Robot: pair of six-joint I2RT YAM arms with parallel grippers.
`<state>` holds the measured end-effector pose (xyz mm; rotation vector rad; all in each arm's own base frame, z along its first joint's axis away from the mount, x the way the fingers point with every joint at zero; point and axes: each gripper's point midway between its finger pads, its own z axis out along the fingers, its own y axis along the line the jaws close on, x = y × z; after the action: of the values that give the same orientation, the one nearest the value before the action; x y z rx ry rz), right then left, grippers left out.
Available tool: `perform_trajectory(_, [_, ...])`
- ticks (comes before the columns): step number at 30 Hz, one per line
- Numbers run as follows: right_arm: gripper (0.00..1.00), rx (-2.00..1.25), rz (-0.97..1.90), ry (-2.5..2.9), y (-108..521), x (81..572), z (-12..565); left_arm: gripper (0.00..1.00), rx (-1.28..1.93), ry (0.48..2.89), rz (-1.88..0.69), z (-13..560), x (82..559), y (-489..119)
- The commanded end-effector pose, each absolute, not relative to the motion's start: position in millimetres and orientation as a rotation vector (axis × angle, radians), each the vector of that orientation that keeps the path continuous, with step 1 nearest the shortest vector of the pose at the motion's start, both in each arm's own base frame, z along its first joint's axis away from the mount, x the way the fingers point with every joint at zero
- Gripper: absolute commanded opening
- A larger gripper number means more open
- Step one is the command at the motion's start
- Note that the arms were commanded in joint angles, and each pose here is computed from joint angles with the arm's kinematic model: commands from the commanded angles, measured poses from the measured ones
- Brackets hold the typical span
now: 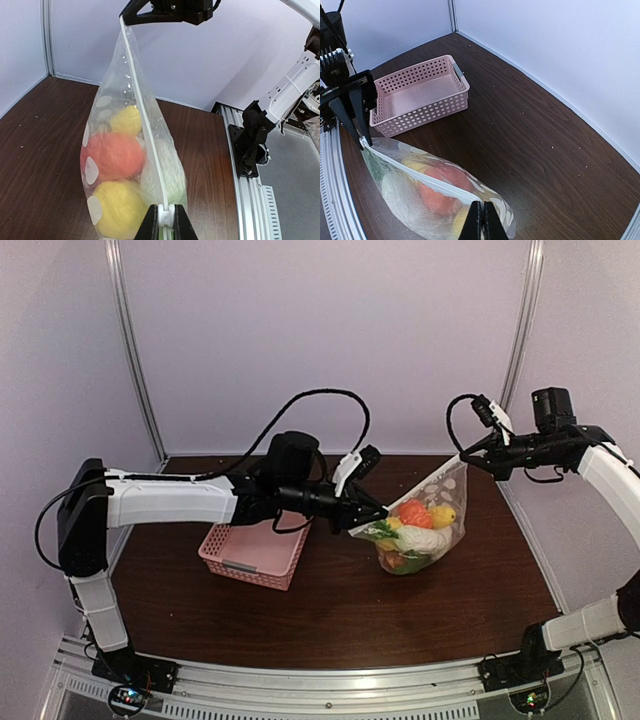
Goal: Place the food in the zip-top bag and seal the zipper
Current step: Zip the zipper of the food storage bag.
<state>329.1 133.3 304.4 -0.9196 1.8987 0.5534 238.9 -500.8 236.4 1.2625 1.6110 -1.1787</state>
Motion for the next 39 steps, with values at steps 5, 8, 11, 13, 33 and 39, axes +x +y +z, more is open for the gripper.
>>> perform_trajectory(5, [0.0,-0.804,0.397,1.858,98.0,357.1,318.9,0.01,1.3,1.695,-1.165,217.1,227.4,-481.6])
perform_trajectory(8, [0.0,-0.787,0.393,1.863,93.4,360.4,317.6,0.01,1.299,1.705,-1.157,213.6,226.6,-478.9])
perform_trajectory(11, [0.0,-0.782,0.395,1.867,91.7,362.5,315.8,0.01,1.299,1.716,-1.154,210.3,225.8,-477.1])
perform_trajectory(13, [0.0,-0.778,0.395,1.868,91.0,363.4,315.3,0.01,1.298,1.718,-1.153,209.6,225.9,-476.2])
perform_trajectory(33, [0.0,-0.818,0.475,1.878,99.4,353.0,298.9,0.19,1.281,1.714,-1.142,208.1,231.7,-478.4])
perform_trajectory(39, [0.35,-0.812,0.559,1.892,105.8,352.8,302.6,0.05,1.28,1.623,-1.201,224.7,241.9,-501.7])
